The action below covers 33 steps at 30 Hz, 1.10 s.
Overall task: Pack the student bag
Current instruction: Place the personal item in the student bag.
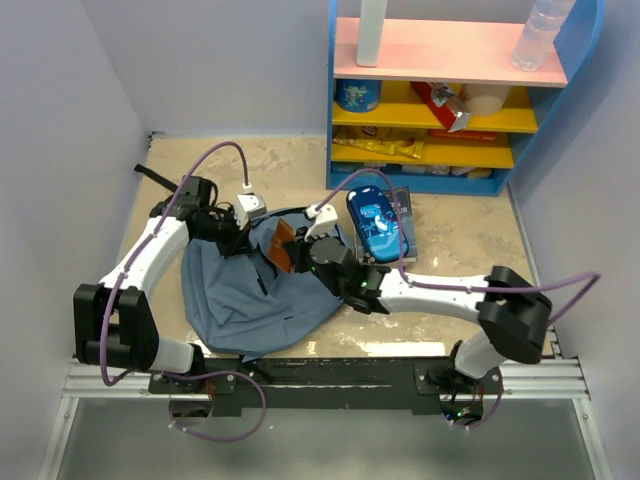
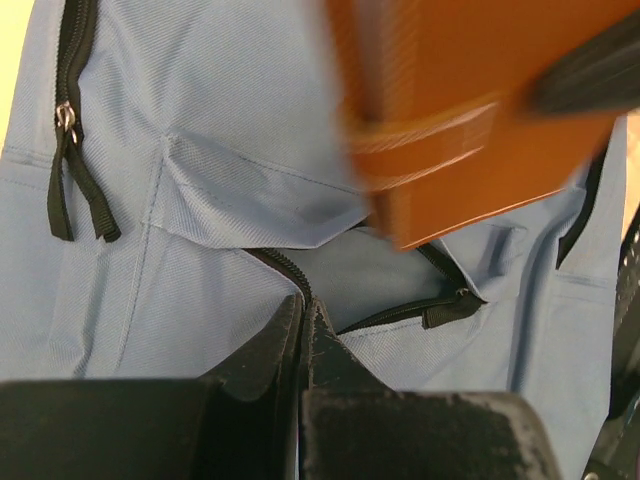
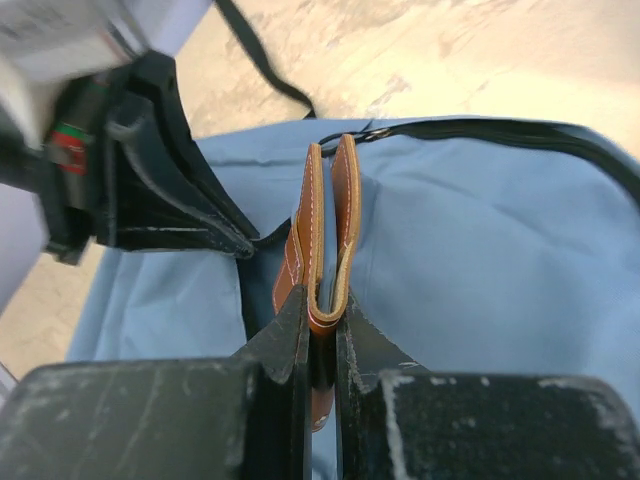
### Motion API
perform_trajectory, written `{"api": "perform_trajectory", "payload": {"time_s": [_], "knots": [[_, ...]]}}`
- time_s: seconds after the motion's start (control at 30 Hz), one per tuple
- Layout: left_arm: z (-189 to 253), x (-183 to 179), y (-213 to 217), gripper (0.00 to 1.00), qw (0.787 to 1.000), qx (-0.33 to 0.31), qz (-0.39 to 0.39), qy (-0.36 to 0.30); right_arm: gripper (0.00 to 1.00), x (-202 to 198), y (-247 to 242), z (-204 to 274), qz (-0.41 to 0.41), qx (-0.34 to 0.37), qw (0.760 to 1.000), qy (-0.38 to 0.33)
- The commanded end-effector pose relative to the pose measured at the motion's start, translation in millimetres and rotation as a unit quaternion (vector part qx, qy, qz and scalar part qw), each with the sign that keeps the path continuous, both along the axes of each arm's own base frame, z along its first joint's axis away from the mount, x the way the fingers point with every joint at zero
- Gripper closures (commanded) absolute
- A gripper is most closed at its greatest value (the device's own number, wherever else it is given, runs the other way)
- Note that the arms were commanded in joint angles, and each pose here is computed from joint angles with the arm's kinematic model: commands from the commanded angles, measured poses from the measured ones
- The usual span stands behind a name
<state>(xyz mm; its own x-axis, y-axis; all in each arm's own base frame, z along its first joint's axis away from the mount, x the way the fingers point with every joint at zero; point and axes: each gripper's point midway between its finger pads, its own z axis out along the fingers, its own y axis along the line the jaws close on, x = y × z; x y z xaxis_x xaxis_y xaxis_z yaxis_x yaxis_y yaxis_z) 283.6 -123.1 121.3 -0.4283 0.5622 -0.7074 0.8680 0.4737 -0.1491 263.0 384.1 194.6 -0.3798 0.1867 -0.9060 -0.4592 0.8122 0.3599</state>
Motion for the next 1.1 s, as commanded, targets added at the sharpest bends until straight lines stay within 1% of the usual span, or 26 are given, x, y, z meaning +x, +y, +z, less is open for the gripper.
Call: {"api": "perform_trajectory", "payload": {"time_s": [0.0,0.1,0.27,0.4,0.57,0.63,0.7,0.73,0.77,0.83,0.87,0.93,1.0,1.07], "knots": [[27.3,-9.5,-9.2,1.0,0.998,-0.03,-0.052,-0.037,1.0,0.8,40.7,20.1,0.055,0.038,0.997,-0.027],[29.0,-3.0,-7.3,1.0,0.998,-0.031,-0.041,-0.044,1.0,-5.1,49.0,5.3,0.07,0.053,0.996,-0.005],[35.5,1.6,-12.7,1.0,0.997,-0.048,-0.038,-0.043,1.0,-8.2,48.8,-22.2,0.074,0.047,0.996,0.012],[38.1,-0.8,-16.7,1.0,0.997,-0.061,-0.046,-0.03,1.0,-3.1,56.9,-38.7,0.071,0.037,0.997,0.017],[37.2,-6.5,-16.6,1.0,0.996,-0.06,-0.054,-0.026,1.0,9.8,61.9,-65.6,0.05,0.015,0.998,0.024],[36.9,-7.7,-16.4,1.0,0.996,-0.059,-0.054,-0.027,1.0,13.2,68.4,-63.5,0.055,0.019,0.998,0.022],[36.5,-7.4,-16.7,1.0,0.996,-0.062,-0.053,-0.027,1.0,9.4,79.1,-71.7,0.078,0.013,0.996,0.028],[36.0,-7.6,-17.2,1.0,0.996,-0.064,-0.053,-0.026,1.0,10.0,85.7,-67.5,0.088,0.018,0.996,0.026],[36.3,-7.6,-18.0,1.0,0.996,-0.067,-0.054,-0.026,1.0,2.8,94.5,-72.9,0.116,0.018,0.992,0.034],[35.4,-7.9,-18.9,1.0,0.996,-0.069,-0.055,-0.023,1.0,-4.5,107.2,-69.3,0.151,0.029,0.987,0.034],[34.1,-7.9,-19.3,1.0,0.996,-0.071,-0.055,-0.02,1.0,-16.4,116.4,-74.9,0.191,0.028,0.98,0.045],[32.3,-8.4,-19.7,1.0,0.996,-0.072,-0.055,-0.017,1.0,-27.8,128.8,-71.9,0.234,0.034,0.97,0.048],[31.3,-7.9,-20.0,1.0,0.996,-0.074,-0.054,-0.018,1.0,-46.6,137.2,-83.3,0.294,0.027,0.953,0.063],[30.7,-6.5,-20.4,1.0,0.996,-0.075,-0.053,-0.018,1.0,-49.8,141.0,-88.0,0.309,0.018,0.949,0.068]]}}
